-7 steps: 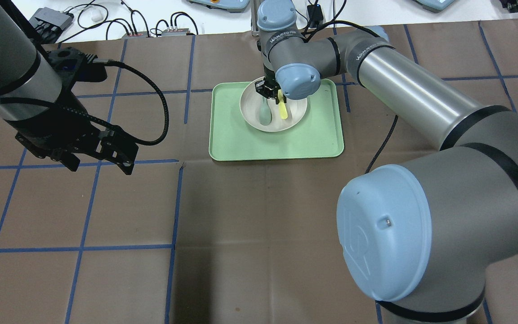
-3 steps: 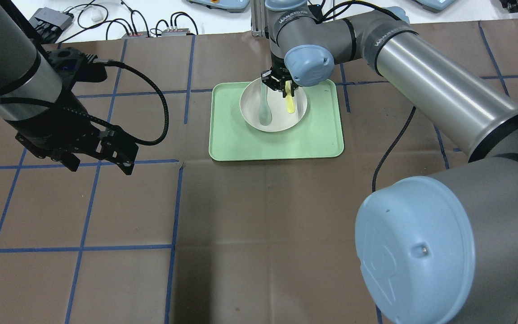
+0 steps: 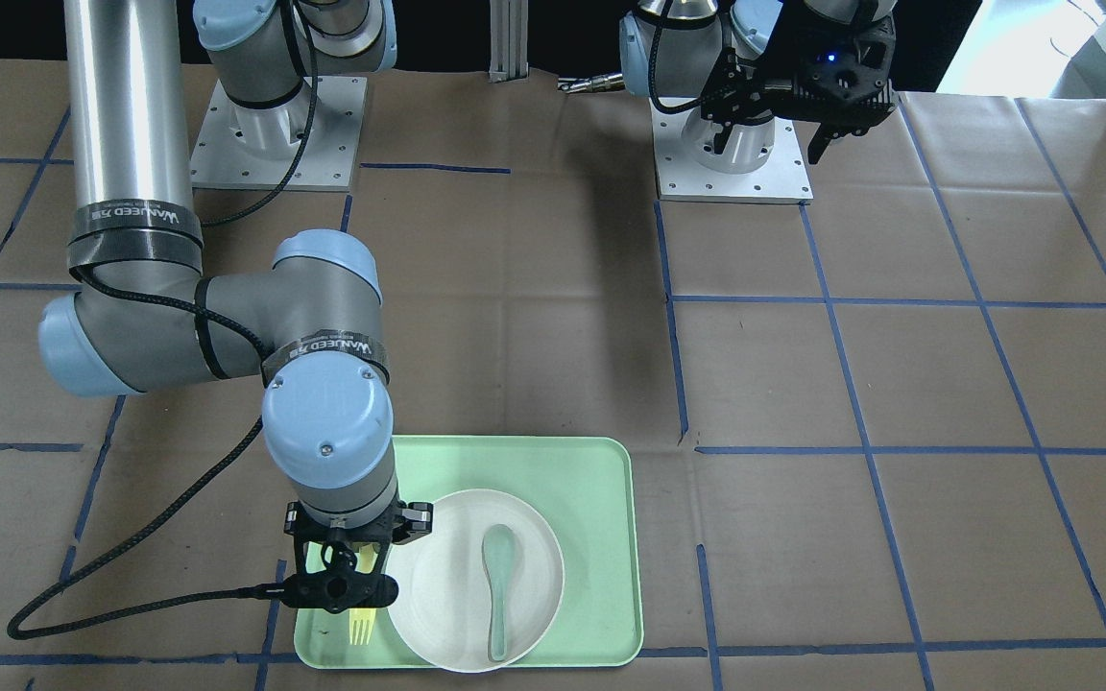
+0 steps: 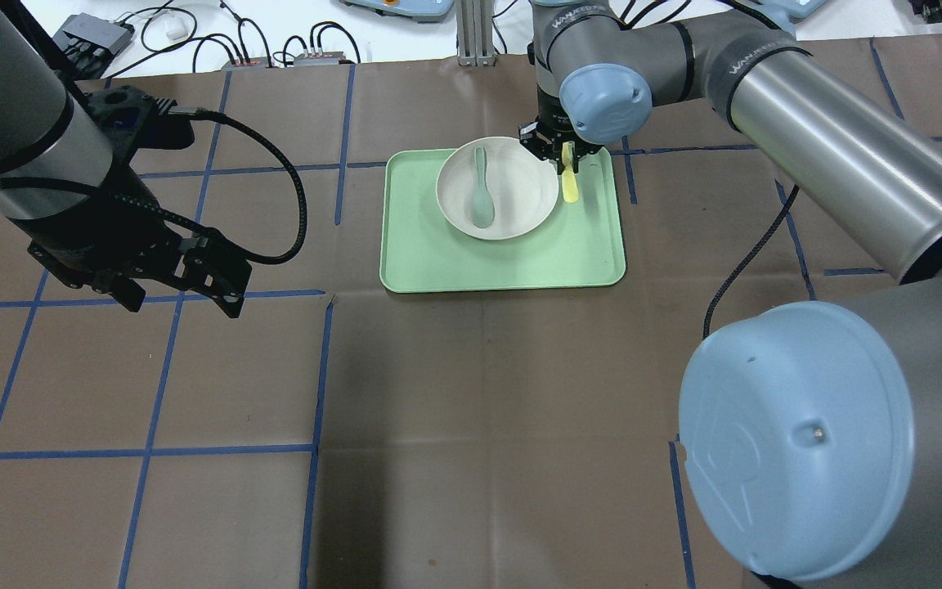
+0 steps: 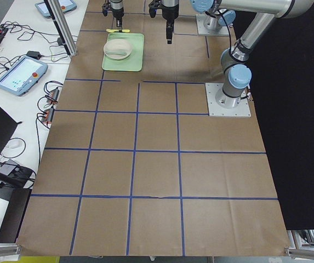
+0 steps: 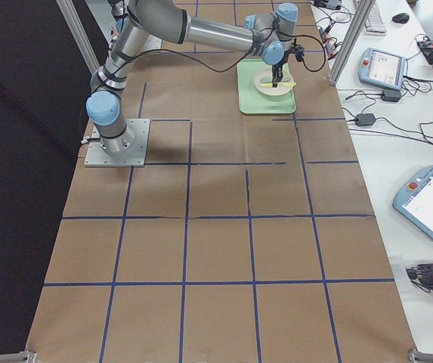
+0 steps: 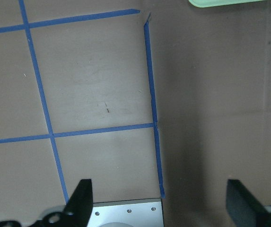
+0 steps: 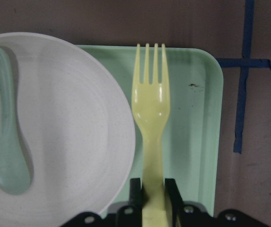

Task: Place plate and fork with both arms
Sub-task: 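Lift the yellow fork and move it beside the plate on the tray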

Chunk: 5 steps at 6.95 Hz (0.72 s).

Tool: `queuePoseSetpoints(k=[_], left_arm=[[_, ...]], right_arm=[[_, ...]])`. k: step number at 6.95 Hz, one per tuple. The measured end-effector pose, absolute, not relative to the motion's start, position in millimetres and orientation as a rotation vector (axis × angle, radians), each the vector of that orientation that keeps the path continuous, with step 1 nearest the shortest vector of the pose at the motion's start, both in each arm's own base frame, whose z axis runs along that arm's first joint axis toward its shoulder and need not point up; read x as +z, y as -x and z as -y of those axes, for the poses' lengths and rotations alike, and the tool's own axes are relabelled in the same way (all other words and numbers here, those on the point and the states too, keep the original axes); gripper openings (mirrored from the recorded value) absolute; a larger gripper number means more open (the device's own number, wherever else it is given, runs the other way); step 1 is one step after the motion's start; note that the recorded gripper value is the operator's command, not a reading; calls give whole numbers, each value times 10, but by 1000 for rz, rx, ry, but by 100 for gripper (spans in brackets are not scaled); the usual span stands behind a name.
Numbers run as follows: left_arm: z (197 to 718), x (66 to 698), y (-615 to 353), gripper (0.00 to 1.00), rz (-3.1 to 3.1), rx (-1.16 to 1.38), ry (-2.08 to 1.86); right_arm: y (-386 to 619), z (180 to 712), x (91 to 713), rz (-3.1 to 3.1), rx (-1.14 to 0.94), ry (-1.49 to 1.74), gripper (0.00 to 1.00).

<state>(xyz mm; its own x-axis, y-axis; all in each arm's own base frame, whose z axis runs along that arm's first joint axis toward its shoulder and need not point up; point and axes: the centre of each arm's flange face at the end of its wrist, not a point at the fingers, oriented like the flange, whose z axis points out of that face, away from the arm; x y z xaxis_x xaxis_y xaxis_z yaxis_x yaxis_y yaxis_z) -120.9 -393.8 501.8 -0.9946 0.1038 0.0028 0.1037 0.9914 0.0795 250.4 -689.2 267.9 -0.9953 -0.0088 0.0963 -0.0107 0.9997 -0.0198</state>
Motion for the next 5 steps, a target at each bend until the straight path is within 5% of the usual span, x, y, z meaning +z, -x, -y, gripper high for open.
queuePoseSetpoints(k=[5], left_arm=[[3936,5016,1209,100,-3134,127,-163]], right_arm=[[-2065,6818,2048,3055,-20,35,0]])
